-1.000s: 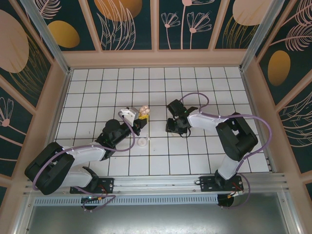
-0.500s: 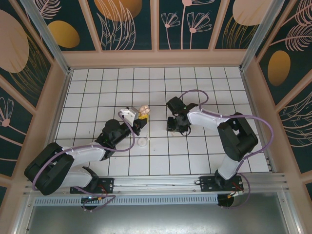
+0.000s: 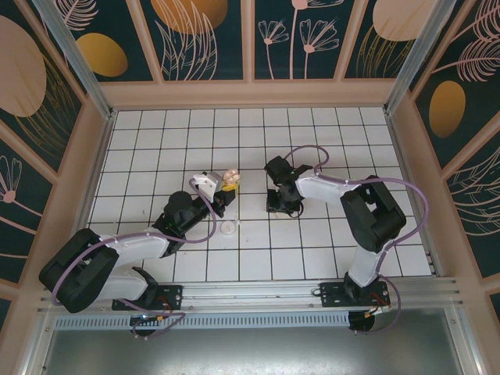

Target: Insert wireless bluetooth earbuds into charging case

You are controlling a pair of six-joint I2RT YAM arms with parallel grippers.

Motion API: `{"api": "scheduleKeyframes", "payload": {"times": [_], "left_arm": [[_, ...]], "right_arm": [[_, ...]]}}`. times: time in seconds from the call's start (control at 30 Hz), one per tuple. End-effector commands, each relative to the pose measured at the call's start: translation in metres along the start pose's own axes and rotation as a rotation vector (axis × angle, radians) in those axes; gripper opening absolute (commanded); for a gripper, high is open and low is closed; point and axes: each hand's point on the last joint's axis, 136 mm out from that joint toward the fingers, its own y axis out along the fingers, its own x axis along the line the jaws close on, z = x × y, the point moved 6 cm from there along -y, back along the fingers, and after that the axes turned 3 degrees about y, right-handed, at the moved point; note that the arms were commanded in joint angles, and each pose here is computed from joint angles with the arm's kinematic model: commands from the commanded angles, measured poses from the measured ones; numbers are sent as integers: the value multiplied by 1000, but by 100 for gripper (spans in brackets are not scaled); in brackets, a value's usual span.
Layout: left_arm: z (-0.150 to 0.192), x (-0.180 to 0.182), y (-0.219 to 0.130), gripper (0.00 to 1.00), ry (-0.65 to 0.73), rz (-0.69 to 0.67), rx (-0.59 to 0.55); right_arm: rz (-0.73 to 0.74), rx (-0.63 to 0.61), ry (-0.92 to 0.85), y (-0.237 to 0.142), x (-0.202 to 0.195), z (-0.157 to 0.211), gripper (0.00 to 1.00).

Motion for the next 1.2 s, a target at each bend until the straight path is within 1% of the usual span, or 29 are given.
{"api": "scheduleKeyframes", "payload": {"times": [0.0, 0.47, 0.77, 0.97, 1.07, 1.17], "left_arm": [[-14, -1, 1, 11, 18, 0, -49], [-13, -2, 0, 11, 26, 2, -47], [-12, -3, 1, 11, 38, 17, -40], [-13, -7, 1, 11, 48, 49, -59], [-13, -10, 3, 11, 46, 81, -81], [-12, -12, 8, 10, 23, 108, -100]], "right_arm": [[25, 6, -5, 0, -3, -4, 33], [52, -22, -3, 4, -11, -2, 27], [29, -138, 19, -16, -14, -7, 25], [-64, -273, 40, -43, -12, -13, 25], [-133, -391, 34, -65, -8, -18, 25], [-238, -522, 3, -88, -4, -20, 25]]}}
